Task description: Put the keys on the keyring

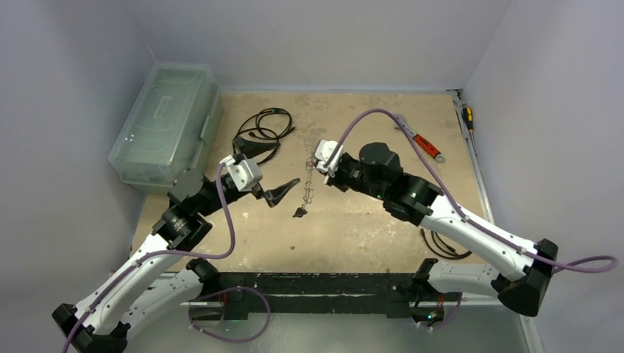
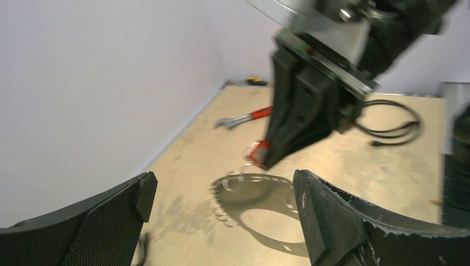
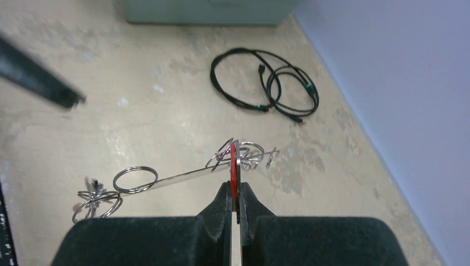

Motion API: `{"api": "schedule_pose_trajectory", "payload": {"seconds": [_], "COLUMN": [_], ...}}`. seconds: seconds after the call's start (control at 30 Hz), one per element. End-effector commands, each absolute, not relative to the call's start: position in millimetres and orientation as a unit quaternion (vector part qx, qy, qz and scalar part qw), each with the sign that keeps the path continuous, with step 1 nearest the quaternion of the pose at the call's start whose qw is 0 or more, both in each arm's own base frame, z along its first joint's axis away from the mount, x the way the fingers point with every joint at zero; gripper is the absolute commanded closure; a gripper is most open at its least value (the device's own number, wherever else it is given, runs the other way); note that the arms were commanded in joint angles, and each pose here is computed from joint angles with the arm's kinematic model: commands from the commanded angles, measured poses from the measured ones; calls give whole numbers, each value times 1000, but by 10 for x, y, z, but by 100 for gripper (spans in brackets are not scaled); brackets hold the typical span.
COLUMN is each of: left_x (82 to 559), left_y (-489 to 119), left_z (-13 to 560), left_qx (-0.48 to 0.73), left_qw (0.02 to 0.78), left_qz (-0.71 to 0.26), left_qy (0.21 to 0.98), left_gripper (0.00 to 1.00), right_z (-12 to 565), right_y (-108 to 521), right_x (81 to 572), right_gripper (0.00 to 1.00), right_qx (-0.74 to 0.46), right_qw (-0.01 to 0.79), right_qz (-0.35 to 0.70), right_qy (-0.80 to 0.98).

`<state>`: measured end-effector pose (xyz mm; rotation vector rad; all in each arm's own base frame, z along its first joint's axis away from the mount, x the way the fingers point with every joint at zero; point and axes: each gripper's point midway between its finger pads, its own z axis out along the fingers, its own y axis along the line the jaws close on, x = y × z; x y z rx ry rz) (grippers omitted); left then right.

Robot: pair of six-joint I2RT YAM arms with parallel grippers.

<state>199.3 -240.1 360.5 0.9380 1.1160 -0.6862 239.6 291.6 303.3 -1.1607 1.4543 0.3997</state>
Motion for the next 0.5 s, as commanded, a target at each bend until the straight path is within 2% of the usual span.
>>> {"api": "schedule_pose_trajectory", "payload": {"seconds": [0.0,0.13,0.23,0.47], "left_x": [2437,2576,2649,2686], "left_y": [-1956,-1698,-1526,-1410], "left_z": [3506,3421,3379,3336], "left_qx": [329,281,253,234], "left_qw": [737,745,744,739], "left_qz": [-174,-116,-76,-52], "left_qy": [565,594,613,630], "left_gripper": [3,3,7,8], "right_z": [3158,3091,2951,2542], "right_y": [2849,2967,3052,3340], "right_x": [2585,2646,2762,3051], "right_gripper": [100,100,100,100], "right_qx": [-469,-459,-445,-425], "right_qw": [595,586,571,524], "right_qz": [123,136,130,114], "right_qy": [642,654,677,729]}}
